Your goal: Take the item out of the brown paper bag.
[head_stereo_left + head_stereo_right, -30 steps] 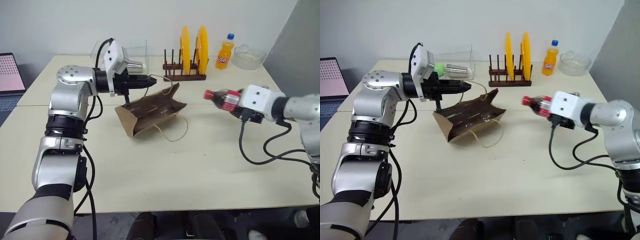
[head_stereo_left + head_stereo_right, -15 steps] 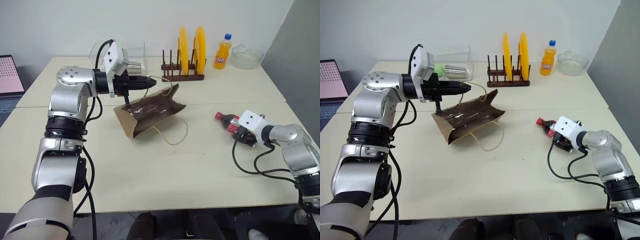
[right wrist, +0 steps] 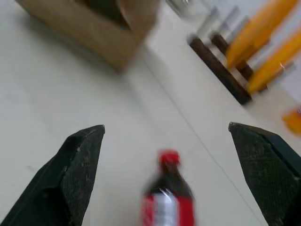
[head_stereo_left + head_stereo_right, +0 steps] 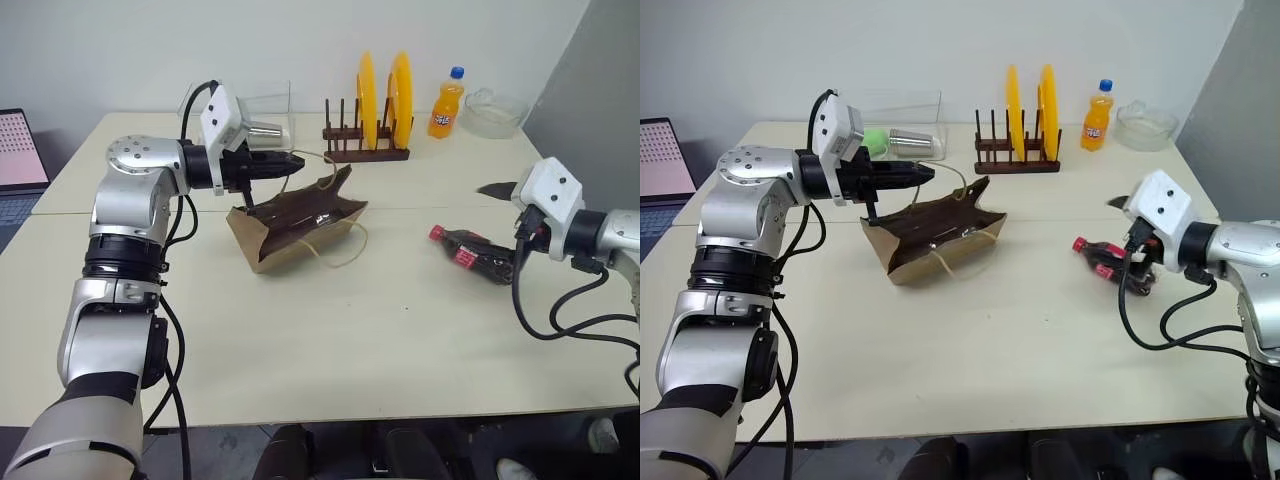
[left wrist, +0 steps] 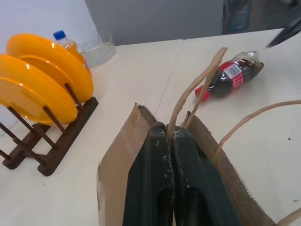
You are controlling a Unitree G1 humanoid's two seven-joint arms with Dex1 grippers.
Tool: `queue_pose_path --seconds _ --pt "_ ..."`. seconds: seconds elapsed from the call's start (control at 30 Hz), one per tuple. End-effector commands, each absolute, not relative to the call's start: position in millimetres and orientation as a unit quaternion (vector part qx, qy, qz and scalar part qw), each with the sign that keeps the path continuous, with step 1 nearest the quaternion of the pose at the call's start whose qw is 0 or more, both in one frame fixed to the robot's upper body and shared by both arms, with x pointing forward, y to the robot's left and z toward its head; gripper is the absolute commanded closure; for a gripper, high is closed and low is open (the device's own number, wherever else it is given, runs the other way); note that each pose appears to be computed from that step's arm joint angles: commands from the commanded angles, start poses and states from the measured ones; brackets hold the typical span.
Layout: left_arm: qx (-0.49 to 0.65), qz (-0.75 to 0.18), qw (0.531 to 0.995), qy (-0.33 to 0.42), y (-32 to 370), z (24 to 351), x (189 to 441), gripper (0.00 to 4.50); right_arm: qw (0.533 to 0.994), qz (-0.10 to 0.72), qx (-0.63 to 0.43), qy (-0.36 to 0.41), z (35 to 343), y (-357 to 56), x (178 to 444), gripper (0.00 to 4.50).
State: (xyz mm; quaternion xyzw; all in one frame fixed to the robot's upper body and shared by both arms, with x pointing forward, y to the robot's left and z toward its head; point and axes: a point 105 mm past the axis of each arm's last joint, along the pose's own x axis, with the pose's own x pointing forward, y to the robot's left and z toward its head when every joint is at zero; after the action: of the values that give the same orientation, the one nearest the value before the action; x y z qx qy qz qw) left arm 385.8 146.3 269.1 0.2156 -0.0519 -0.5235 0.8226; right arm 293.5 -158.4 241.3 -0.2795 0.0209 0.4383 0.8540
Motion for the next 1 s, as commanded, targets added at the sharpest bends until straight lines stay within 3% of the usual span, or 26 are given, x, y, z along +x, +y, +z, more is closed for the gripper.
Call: queue_pose_path --seconds 0.03,0.1,0.2,0.63,0.8,1.0 --pt "0.225 -0.491 0.838 -0.085 158.0 288.4 388.9 4.5 0.836 0.5 -0.225 -0.013 257.5 -127.5 272.5 0.05" --pt "0.226 -0.476 0.846 -0.084 162.6 287.6 392.3 4.5 0.834 0.514 -0.201 -0.028 263.7 -115.4 270.2 0.05" --pt "0.228 -0.457 0.856 -0.081 169.4 286.3 396.6 3.92 0.825 0.532 -0.187 -0.042 267.9 -99.3 267.5 0.0" --pt "0.237 -0.38 0.886 -0.122 200.5 300.7 381.7 0.01 0.843 0.509 -0.166 -0.056 264.8 -100.8 279.9 0.0" --pt "0.212 -0.297 0.921 -0.134 228.8 302.3 359.4 0.01 0.875 0.448 -0.171 -0.068 259.5 -119.7 289.4 0.0" --pt "0.216 -0.186 0.956 -0.069 247.4 245.9 329.6 0.01 0.904 0.364 -0.199 -0.098 240.2 -141.0 285.1 0.0"
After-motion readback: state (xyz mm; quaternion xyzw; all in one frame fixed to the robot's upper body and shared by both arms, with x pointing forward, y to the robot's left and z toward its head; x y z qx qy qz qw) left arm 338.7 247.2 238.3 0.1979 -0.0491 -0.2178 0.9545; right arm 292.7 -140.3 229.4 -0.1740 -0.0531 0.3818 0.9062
